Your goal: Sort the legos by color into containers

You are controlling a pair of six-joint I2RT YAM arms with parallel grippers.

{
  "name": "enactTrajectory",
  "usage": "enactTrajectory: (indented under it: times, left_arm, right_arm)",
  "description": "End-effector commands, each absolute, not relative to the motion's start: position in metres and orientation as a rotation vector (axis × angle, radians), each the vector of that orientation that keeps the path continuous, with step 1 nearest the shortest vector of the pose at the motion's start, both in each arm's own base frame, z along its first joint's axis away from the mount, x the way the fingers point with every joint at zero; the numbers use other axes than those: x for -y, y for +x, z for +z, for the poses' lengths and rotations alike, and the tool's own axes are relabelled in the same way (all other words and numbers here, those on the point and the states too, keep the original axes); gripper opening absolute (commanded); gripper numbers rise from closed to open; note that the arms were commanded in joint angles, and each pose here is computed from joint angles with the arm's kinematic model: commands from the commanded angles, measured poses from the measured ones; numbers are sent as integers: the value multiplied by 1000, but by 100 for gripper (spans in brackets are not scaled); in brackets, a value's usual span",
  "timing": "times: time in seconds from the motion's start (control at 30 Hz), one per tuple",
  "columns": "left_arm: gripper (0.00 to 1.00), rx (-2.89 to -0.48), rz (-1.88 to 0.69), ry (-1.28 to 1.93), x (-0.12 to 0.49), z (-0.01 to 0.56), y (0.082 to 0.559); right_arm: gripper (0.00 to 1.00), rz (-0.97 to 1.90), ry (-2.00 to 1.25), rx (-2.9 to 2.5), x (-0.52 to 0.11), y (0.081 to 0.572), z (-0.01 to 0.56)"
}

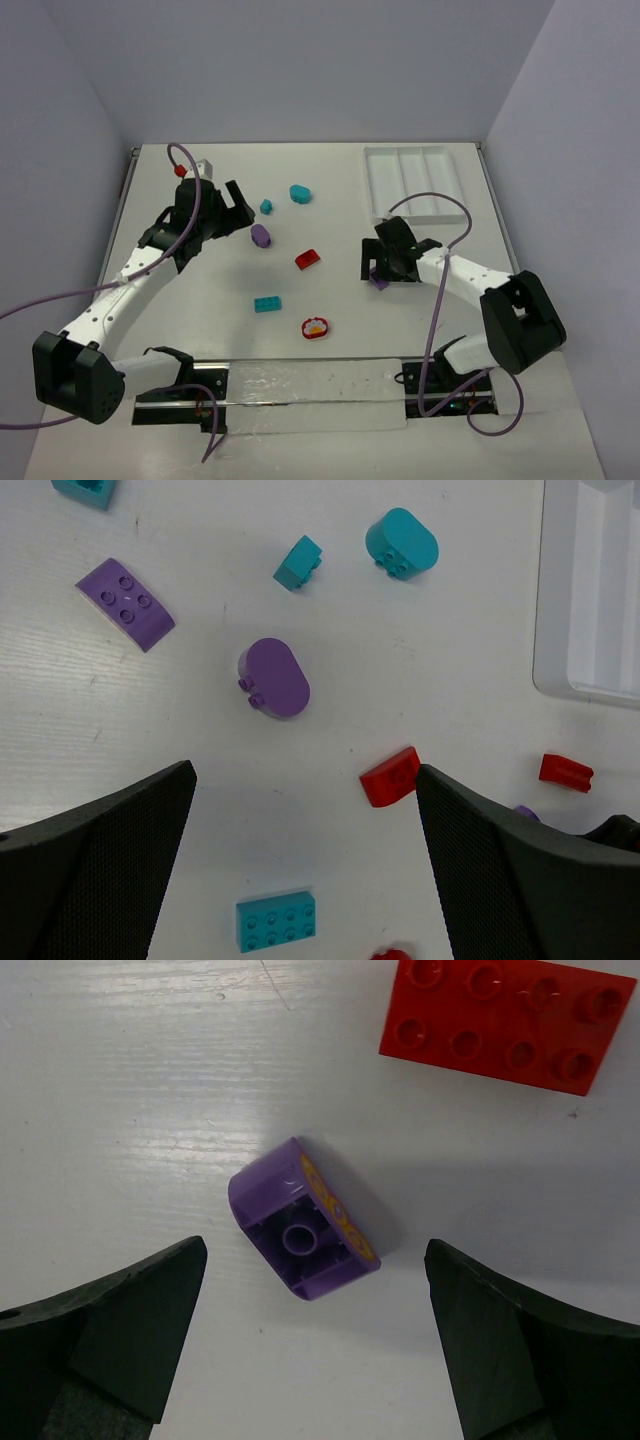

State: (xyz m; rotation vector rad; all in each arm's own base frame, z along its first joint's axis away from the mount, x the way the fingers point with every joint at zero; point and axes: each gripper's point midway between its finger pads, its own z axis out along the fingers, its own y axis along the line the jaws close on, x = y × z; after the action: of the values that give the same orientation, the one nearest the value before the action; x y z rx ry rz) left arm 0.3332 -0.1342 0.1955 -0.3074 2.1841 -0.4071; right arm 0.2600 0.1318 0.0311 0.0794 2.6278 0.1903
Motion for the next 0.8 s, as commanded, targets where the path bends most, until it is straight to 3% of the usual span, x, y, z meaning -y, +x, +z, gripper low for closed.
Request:
enactTrajectory:
  times: [0.0, 0.17, 0.37, 0.53, 0.77]
  left_arm:
    - [99, -2154, -457, -297, 143, 209, 340]
    - [99, -2161, -440, -303, 142, 208, 342]
    - [99, -2166, -437, -293, 143, 206, 345]
    - [99, -2172, -459, -296, 147, 206, 346]
    - [99, -2154, -479, -296, 148, 209, 345]
  right_arm:
    - [97, 261, -16, -2580, -151, 283, 41]
    - [95, 249, -62, -2629, -156, 287, 31]
    - [79, 252, -104, -2636, -161, 283, 33]
    - [75, 194, -157, -2670, -157, 274, 32]
    - [49, 101, -151, -2680, -151, 273, 30]
